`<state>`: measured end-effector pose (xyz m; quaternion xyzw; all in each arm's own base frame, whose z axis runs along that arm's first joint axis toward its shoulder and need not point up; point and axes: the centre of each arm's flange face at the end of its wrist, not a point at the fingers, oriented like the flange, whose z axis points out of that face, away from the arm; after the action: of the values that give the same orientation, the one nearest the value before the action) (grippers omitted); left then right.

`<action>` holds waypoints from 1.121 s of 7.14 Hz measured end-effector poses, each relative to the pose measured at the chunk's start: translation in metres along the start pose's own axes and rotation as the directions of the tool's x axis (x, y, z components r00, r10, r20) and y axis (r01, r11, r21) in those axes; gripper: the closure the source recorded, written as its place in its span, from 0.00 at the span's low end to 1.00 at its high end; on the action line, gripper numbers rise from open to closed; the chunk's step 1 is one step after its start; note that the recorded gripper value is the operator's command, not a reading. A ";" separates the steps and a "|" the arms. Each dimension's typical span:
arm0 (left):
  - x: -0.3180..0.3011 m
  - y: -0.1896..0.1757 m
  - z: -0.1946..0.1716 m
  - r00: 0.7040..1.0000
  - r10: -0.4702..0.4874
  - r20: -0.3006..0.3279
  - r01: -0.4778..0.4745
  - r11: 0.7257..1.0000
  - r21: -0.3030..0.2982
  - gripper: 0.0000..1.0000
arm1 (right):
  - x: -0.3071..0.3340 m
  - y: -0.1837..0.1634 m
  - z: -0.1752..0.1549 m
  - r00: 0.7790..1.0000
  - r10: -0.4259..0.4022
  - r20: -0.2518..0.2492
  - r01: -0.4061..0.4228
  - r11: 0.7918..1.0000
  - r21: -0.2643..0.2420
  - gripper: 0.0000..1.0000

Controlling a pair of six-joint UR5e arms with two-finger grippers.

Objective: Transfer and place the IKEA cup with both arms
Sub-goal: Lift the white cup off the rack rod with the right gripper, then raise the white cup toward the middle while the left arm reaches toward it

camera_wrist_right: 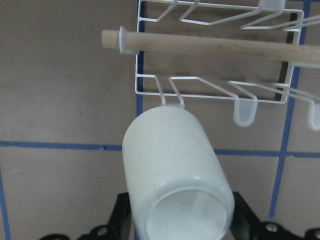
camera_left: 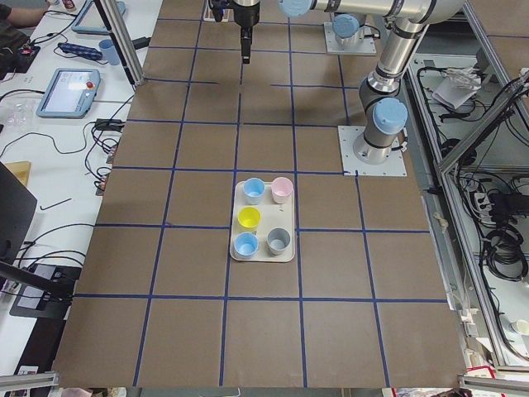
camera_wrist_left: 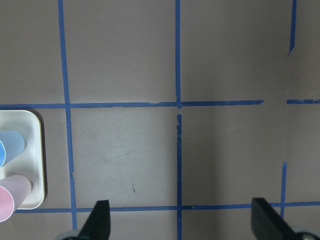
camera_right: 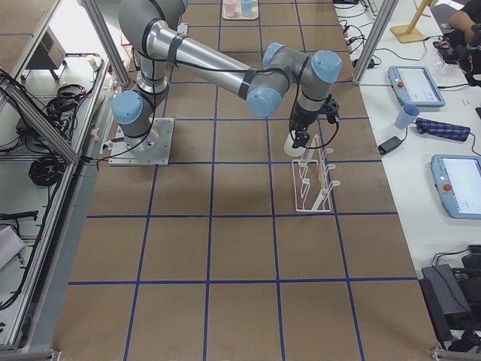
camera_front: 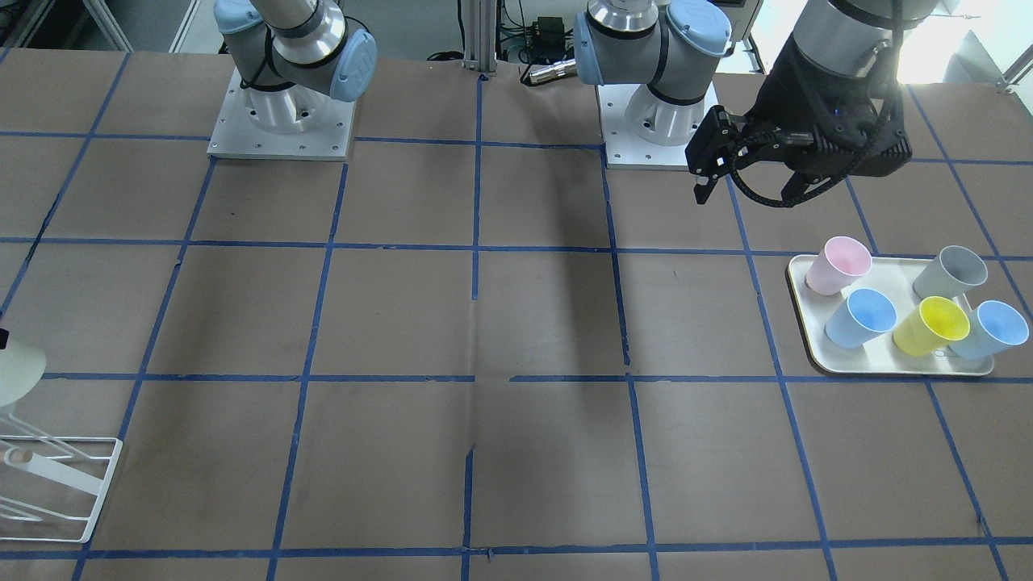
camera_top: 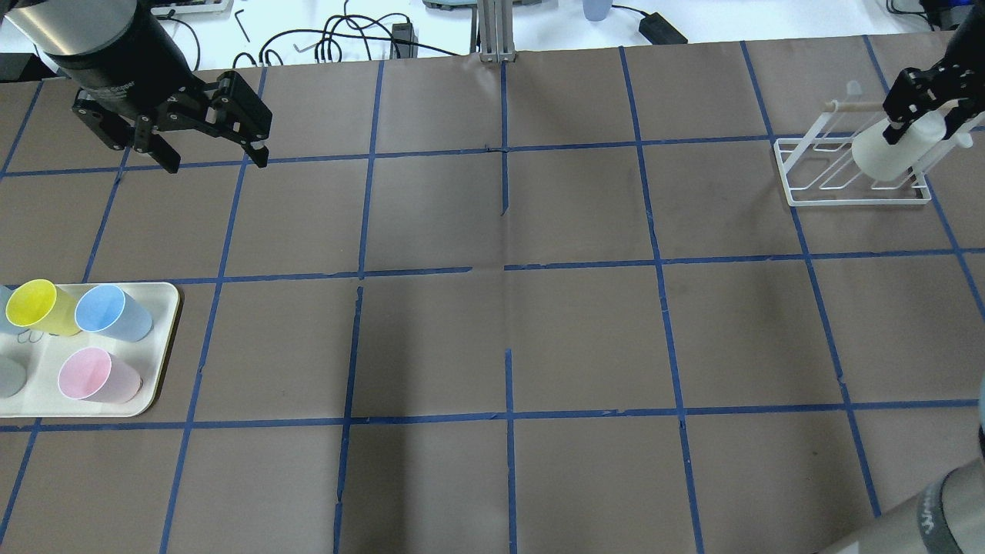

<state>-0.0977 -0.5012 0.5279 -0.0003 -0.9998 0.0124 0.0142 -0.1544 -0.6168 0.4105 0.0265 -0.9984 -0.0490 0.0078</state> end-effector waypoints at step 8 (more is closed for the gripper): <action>-0.032 0.017 0.021 0.868 -0.157 -0.471 0.143 0.987 -0.066 0.00 | -0.058 0.093 -0.079 0.995 0.042 0.086 -0.040 0.999 -0.022 0.53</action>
<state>-0.0665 -0.4845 0.5053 0.0743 -0.9629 -0.0036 0.2596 -0.1000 -0.5286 0.4977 0.0038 -0.9976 -0.0598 -0.0342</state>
